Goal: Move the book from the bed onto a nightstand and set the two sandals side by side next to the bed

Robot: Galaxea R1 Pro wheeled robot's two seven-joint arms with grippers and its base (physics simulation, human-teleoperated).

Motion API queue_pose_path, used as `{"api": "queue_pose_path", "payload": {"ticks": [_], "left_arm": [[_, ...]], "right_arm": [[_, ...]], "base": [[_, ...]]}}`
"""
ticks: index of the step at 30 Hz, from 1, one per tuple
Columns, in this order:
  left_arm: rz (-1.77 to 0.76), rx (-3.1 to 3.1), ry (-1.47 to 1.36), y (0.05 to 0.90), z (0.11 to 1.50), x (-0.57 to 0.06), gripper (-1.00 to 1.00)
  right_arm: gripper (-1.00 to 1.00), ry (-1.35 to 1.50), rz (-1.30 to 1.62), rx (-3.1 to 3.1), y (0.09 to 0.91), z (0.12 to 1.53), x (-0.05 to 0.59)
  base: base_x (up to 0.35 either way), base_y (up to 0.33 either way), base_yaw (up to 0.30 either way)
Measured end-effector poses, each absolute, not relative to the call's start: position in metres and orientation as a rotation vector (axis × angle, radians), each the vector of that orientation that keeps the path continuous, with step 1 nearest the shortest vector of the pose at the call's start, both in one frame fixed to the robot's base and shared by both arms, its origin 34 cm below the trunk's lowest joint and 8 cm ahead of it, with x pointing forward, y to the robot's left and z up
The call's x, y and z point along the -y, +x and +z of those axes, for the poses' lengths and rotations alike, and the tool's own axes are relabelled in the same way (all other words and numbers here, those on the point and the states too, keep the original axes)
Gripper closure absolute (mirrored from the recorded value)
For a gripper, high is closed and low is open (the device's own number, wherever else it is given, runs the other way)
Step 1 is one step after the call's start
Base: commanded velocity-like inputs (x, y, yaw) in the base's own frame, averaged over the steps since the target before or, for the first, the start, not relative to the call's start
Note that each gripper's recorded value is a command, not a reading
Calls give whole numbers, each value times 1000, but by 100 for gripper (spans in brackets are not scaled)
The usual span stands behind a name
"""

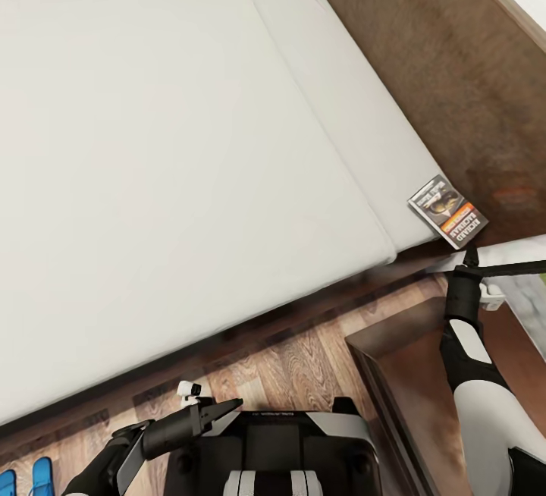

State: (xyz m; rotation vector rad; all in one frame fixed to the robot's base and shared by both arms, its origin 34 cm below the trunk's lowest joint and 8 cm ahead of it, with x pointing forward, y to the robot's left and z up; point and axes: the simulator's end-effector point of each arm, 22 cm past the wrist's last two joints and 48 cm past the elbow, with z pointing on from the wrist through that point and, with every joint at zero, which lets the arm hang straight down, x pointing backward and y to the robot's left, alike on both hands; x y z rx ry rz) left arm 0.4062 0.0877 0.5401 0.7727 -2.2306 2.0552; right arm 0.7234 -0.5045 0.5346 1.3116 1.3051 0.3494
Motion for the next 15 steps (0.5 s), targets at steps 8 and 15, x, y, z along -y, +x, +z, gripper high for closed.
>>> {"api": "queue_pose_path", "payload": {"ticks": [8, 15], "left_arm": [[2054, 2232, 772, 406, 527, -88, -100], [2055, 2231, 772, 406, 524, -88, -100]], "right_arm": [[-100, 1310, 349, -1306, 724, 522, 504], [-100, 1310, 350, -1306, 724, 519, 504]], "base": [[0, 0, 0], [0, 0, 0]]}}
